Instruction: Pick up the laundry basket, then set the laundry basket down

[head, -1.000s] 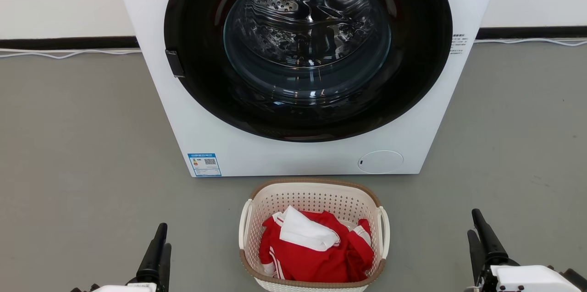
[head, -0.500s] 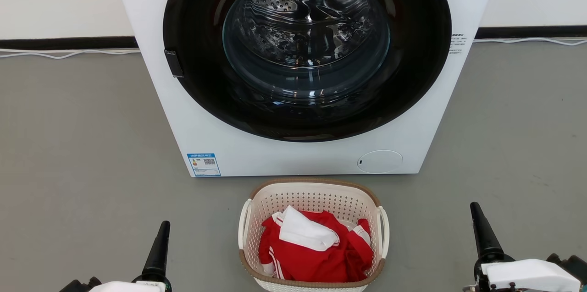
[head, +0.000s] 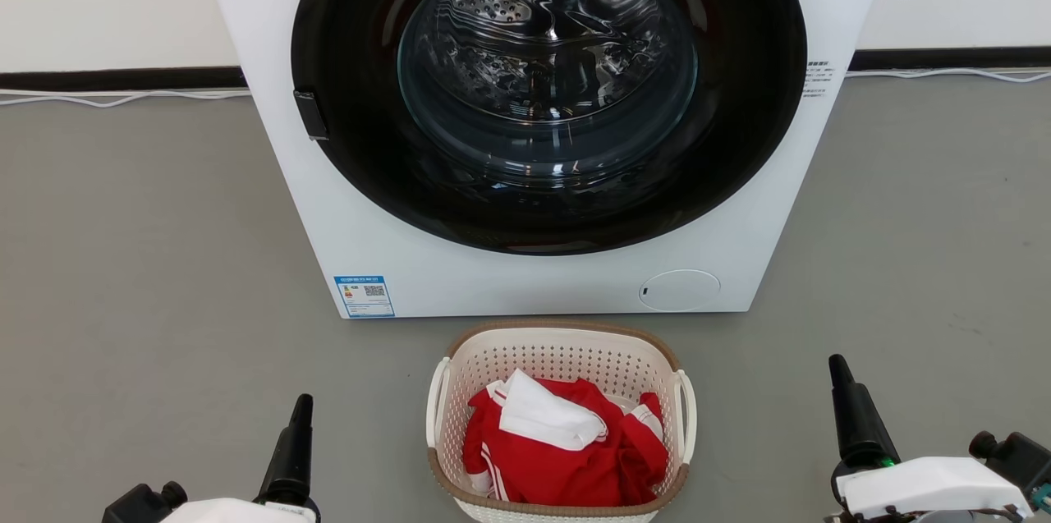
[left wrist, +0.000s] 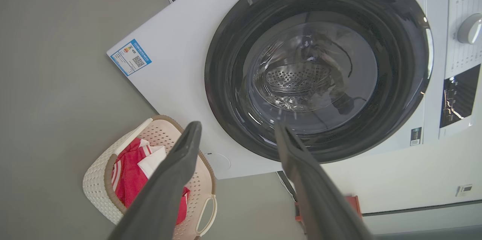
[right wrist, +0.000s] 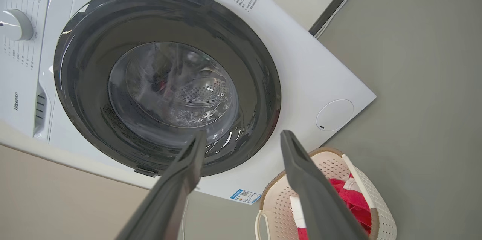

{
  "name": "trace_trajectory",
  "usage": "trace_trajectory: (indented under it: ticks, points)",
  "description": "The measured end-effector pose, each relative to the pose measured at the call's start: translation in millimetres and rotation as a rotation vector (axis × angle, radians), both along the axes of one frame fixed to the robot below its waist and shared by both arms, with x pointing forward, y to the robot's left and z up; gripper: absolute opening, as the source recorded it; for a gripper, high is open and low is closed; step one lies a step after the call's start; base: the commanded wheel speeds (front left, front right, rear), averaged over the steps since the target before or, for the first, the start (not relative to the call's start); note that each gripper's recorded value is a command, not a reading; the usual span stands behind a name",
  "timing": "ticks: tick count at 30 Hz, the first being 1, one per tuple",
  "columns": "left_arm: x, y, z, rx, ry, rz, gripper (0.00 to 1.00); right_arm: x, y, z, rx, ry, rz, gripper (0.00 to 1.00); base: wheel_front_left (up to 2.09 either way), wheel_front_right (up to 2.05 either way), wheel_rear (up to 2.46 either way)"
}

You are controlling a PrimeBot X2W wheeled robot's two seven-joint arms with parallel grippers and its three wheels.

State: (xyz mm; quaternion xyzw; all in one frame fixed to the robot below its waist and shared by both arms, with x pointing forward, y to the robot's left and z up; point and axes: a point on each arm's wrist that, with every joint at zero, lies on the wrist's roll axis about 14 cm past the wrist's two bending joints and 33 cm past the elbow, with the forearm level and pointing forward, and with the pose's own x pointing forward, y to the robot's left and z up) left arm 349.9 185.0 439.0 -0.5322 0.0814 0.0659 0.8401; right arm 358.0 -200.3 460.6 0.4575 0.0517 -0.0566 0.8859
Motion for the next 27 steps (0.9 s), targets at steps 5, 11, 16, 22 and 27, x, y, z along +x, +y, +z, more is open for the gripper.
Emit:
trace_trajectory:
  ticks: [5,11,16,22,27]
  points:
    - [0.3,-0.7,1.7,0.088,-0.007,-0.019,1.0,0.3,0.8,1.3,-0.087,-0.002,0.017,1.0,0.0,0.0,0.0]
    - [1.0,-1.6,3.7,0.181,-0.011,-0.041,1.0,0.8,3.7,2.8,-0.178,-0.007,0.039,1.0,0.0,0.0,0.0]
    - [1.1,-0.9,5.0,0.255,-0.019,-0.051,1.0,1.5,4.2,3.9,-0.249,-0.012,0.051,1.0,0.0,0.0,0.0]
    - [1.1,0.0,7.1,0.325,-0.028,-0.059,1.0,2.5,4.9,5.3,-0.329,-0.018,0.064,1.0,0.0,0.0,0.0]
    - [2.1,0.6,10.6,0.379,-0.044,-0.063,1.0,2.6,5.1,6.4,-0.389,-0.024,0.072,1.0,0.0,0.0,0.0]
